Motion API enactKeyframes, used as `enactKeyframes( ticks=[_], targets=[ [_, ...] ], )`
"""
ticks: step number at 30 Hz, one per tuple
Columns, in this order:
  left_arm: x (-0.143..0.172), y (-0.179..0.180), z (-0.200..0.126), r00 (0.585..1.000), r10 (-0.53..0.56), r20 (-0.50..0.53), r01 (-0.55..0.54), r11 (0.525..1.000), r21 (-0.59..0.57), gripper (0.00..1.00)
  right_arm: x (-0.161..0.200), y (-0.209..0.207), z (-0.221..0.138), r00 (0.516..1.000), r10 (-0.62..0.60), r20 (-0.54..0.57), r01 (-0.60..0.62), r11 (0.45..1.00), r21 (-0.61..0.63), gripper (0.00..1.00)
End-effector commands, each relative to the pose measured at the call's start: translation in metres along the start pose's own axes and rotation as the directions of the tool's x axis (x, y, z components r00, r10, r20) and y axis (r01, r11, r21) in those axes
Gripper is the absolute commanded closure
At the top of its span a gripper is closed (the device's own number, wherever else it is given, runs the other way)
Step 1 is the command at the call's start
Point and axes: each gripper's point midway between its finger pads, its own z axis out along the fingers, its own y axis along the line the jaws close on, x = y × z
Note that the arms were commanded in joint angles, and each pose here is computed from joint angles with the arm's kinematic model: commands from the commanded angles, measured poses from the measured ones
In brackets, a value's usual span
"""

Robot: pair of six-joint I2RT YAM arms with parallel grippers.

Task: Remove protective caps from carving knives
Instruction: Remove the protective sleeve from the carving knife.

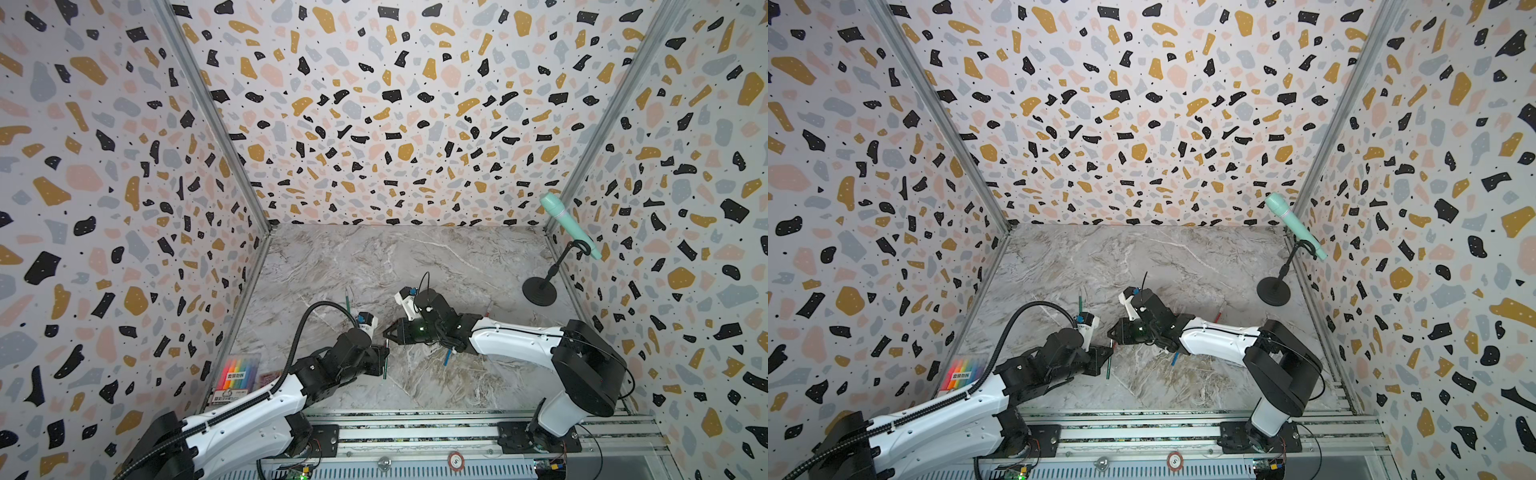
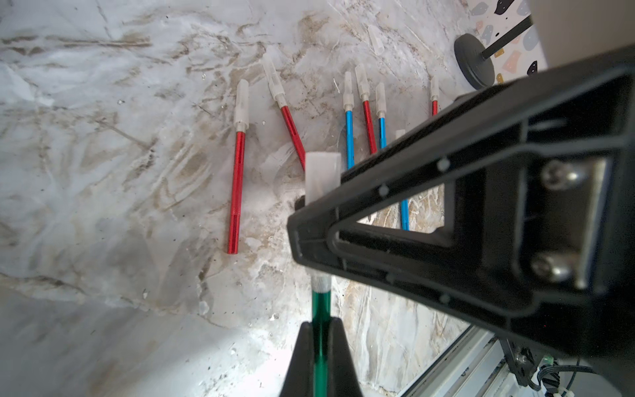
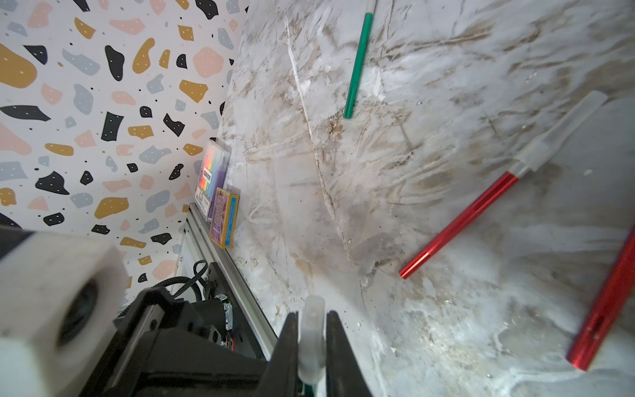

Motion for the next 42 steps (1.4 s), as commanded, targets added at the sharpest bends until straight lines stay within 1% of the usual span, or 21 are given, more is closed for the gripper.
enactKeyframes(
  ticks=[1,21,42],
  targets=[
    [0.031,0.013,0.005,0.995,0.003,-0.103,-0.007,0.999,-0.038,1.0,-0.045,0.026,-0.022,0.99,-0.035,0.134,0.04,0.999,-0.036,1.0],
    [0.043,0.008,0.008,0.991,0.011,-0.135,-0.014,1.0,-0.025,1.0,-0.087,0.03,-0.046,0.974,-0.037,0.225,0.047,0.998,-0.04,1.0],
    [0.053,0.006,0.012,0.985,0.025,-0.172,-0.029,0.999,-0.023,1.0,-0.107,0.034,-0.055,0.966,-0.06,0.25,0.069,0.997,-0.025,1.0]
  ],
)
